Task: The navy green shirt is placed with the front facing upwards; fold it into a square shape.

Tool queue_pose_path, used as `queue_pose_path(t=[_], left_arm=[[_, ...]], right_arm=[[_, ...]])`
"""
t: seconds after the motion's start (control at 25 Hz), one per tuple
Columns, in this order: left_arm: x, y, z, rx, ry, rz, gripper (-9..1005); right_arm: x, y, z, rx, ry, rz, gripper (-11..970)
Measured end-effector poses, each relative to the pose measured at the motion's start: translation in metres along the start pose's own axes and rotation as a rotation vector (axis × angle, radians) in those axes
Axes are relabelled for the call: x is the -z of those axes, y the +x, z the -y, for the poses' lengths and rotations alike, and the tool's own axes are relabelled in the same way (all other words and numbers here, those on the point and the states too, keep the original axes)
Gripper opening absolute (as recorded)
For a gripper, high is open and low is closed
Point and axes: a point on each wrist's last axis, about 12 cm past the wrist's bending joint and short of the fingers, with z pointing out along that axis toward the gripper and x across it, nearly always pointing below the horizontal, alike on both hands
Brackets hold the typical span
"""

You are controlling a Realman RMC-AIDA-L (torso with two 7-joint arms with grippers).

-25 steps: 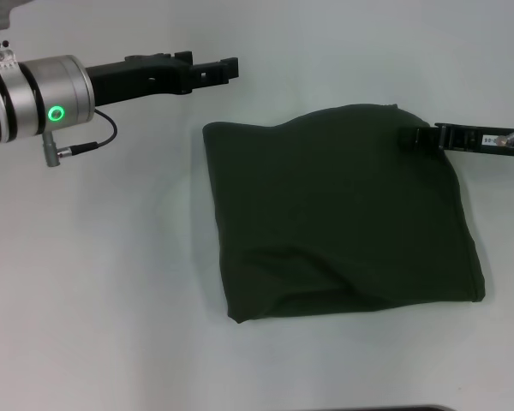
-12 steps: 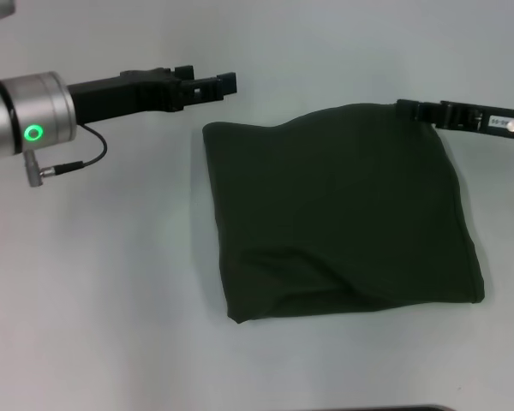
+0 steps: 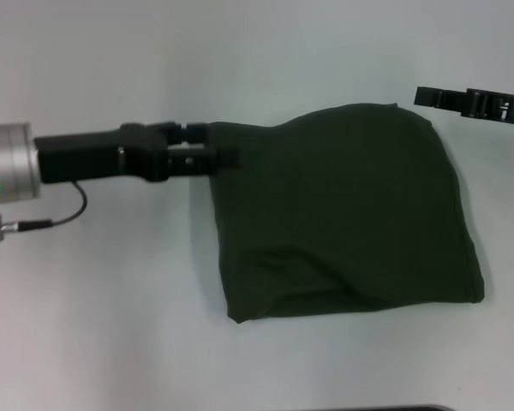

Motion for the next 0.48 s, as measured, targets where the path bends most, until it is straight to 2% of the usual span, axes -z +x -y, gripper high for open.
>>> queue_pose_path(t=[0.2,0.48], left_arm=[[0.018,0.016,0.009,-0.014,0.07,-0.028,931],[0.022,0.035,0.011,0.005,0.088,-0.1,931]], right_arm=[[0.005,-0.001,0.003,-0.032,0.014,-0.027,53],[0.015,-0.002,0.008,-0.061,0.028,-0.029,265]])
